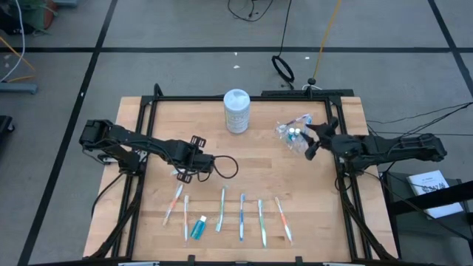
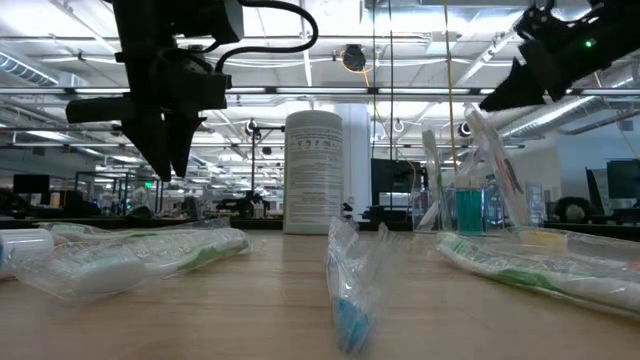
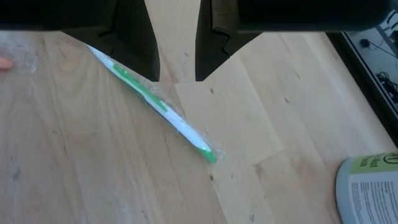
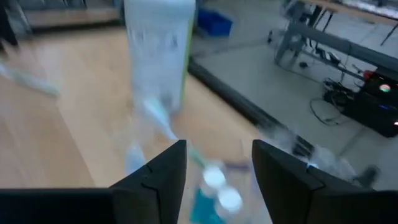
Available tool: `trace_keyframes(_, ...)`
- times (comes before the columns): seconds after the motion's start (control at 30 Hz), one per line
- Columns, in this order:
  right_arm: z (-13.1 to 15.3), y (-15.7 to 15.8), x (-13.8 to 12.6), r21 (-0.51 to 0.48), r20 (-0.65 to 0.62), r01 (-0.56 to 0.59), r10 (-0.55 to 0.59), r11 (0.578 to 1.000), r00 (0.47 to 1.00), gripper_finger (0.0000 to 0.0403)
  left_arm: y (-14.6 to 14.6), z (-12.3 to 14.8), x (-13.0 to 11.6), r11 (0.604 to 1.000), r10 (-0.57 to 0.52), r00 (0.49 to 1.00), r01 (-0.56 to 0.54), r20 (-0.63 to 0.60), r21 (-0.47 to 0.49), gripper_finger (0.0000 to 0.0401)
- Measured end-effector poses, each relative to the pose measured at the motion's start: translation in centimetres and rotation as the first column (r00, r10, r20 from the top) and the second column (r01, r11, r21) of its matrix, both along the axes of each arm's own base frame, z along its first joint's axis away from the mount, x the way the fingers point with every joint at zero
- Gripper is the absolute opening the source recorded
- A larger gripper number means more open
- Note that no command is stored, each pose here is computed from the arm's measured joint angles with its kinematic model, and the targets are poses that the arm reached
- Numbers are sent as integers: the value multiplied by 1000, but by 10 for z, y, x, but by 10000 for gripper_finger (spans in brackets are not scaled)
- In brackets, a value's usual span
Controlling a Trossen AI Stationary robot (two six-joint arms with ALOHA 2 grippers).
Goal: Pick & Place toothbrushing station
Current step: Put the orange toothbrush into the transparent organizer
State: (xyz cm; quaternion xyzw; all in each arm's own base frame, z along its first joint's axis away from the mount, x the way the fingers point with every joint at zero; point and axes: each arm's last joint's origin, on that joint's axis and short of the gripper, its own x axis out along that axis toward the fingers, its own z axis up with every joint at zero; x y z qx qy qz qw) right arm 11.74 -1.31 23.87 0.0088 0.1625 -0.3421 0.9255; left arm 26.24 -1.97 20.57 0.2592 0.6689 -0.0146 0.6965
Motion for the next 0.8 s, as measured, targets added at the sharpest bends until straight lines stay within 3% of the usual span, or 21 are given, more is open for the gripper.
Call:
trace_keyframes(0.23,32,1,9,-46,310,-10,24,999,950,169,0,0,0,999,-42,999,43,-15,4,108)
trace_keyframes(0.47,32,5,22,-39,331,-156,160,987,930,165,-5,0,0,986,-167,984,168,-52,13,108)
trace_keyframes(0.63,30,6,31,-51,318,-192,198,980,927,165,-23,0,-3,924,-377,919,381,-111,16,108)
trace_keyframes(0.8,28,6,36,-85,273,-196,212,977,938,166,-49,-1,-11,813,-581,798,580,-161,-55,108)
